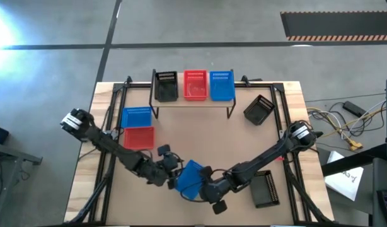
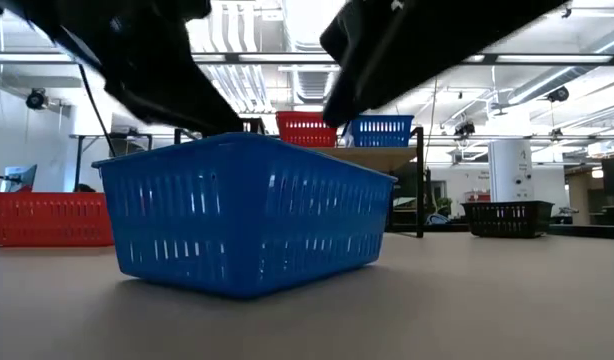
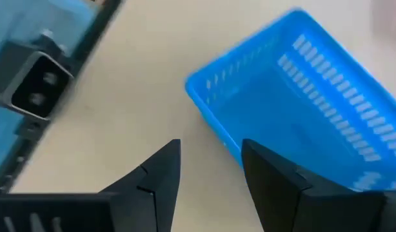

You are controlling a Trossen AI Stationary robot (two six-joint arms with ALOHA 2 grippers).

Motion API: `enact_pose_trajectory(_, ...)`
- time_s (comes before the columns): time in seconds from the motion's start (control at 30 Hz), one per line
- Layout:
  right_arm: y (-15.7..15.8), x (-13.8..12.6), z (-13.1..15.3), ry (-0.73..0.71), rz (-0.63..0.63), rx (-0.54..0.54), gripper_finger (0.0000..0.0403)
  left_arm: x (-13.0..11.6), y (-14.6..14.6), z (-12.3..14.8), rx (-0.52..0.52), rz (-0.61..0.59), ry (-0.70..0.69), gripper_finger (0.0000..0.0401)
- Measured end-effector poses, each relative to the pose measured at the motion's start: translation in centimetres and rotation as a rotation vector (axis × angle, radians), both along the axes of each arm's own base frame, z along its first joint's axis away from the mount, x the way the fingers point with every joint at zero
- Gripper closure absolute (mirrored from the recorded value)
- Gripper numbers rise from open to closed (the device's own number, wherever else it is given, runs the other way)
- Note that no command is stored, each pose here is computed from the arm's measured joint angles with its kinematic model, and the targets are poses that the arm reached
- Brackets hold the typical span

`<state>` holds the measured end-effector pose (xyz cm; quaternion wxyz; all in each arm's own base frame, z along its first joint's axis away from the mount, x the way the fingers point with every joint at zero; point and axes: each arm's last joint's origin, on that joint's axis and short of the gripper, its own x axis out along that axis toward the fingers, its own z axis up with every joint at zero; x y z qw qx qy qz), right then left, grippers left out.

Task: Stack baskets on shelf by color
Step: Stack the bottom blue bin on the blue bin on the shelf

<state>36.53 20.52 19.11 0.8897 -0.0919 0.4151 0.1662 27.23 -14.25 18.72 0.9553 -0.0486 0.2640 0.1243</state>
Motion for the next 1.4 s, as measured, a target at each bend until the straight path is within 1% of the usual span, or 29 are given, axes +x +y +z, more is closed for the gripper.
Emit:
enact_pose_trajectory(0.07,-0.2,-0.2,-0.3,0.011,-0.038,-0.021,0.0245,-0.7,0.0,0.9,0.010,-0.012,0.031,0.0265)
enact_pose_trajectory(0.13,-0.3,-0.3,-0.5,0.013,-0.065,-0.061,0.0245,-1.7,-0.1,1.6,-0.009,-0.004,0.064,0.0265)
enact_pose_trajectory(0.2,-0.5,-0.4,-0.6,0.013,-0.094,-0.105,0.0245,-3.1,-0.2,1.8,-0.069,0.001,0.109,0.0265)
enact_pose_trajectory(0.23,-0.7,-0.5,-0.8,0.012,-0.110,-0.130,0.0245,-3.7,-0.3,1.8,-0.122,-0.005,0.132,0.0265)
enact_pose_trajectory(0.3,-1.3,-0.7,-1.3,0.016,-0.144,-0.187,0.0245,-4.6,-0.5,1.0,-0.229,-0.033,0.181,0.0265)
enact_pose_trajectory(0.37,-2.0,-0.8,-1.9,0.016,-0.168,-0.246,0.0246,-5.4,-0.9,-0.3,-0.273,-0.040,0.209,0.0265)
enact_pose_trajectory(0.4,-2.4,-0.8,-2.1,0.013,-0.185,-0.276,0.0246,-5.5,-1.0,-0.9,-0.293,-0.035,0.201,0.0265)
enact_pose_trajectory(0.53,-3.9,-0.6,-2.2,-0.012,-0.286,-0.404,0.0253,-4.9,-1.3,-3.4,-0.338,-0.043,0.121,0.0265)
enact_pose_trajectory(0.63,-5.1,-0.8,-1.6,-0.020,-0.376,-0.480,0.0259,-3.6,-1.2,-4.3,-0.290,-0.035,0.000,0.0265)
enact_pose_trajectory(0.7,-5.8,-1.0,-0.7,-0.017,-0.408,-0.490,0.0263,-2.5,-0.8,-4.5,-0.244,-0.015,-0.067,0.0265)
enact_pose_trajectory(0.77,-6.2,-1.7,0.3,-0.003,-0.425,-0.490,0.0267,-1.5,-0.2,-4.5,-0.220,0.000,-0.119,0.0265)
enact_pose_trajectory(0.83,-6.5,-2.4,1.6,-0.004,-0.450,-0.467,0.0271,-0.5,0.3,-4.2,-0.212,0.010,-0.160,0.0265)
enact_pose_trajectory(0.93,-6.0,-3.8,3.7,-0.026,-0.474,-0.379,0.0275,0.6,0.8,-3.8,-0.201,0.023,-0.203,0.0265)
enact_pose_trajectory(1.0,-5.3,-4.3,4.8,-0.054,-0.473,-0.274,0.0275,1.0,1.0,-3.8,-0.188,0.026,-0.204,0.0265)
enact_pose_trajectory(1.1,-3.9,-4.5,5.2,-0.106,-0.466,-0.108,0.0271,1.1,1.1,-3.7,-0.175,0.021,-0.204,0.0265)
enact_pose_trajectory(1.2,-2.3,-4.0,4.3,-0.154,-0.415,0.028,0.0259,1.1,1.1,-3.8,-0.175,0.019,-0.203,0.0265)
enact_pose_trajectory(1.3,-1.0,-3.1,2.2,-0.140,-0.347,0.126,0.0240,1.1,1.1,-3.8,-0.175,0.018,-0.203,0.0265)
enact_pose_trajectory(1.37,-0.4,-2.3,0.7,-0.124,-0.320,0.154,0.0226,1.1,1.1,-3.8,-0.175,0.018,-0.203,0.0265)
enact_pose_trajectory(1.4,-0.3,-1.9,-0.2,-0.107,-0.323,0.140,0.0220,1.1,1.1,-3.8,-0.175,0.018,-0.203,0.0265)
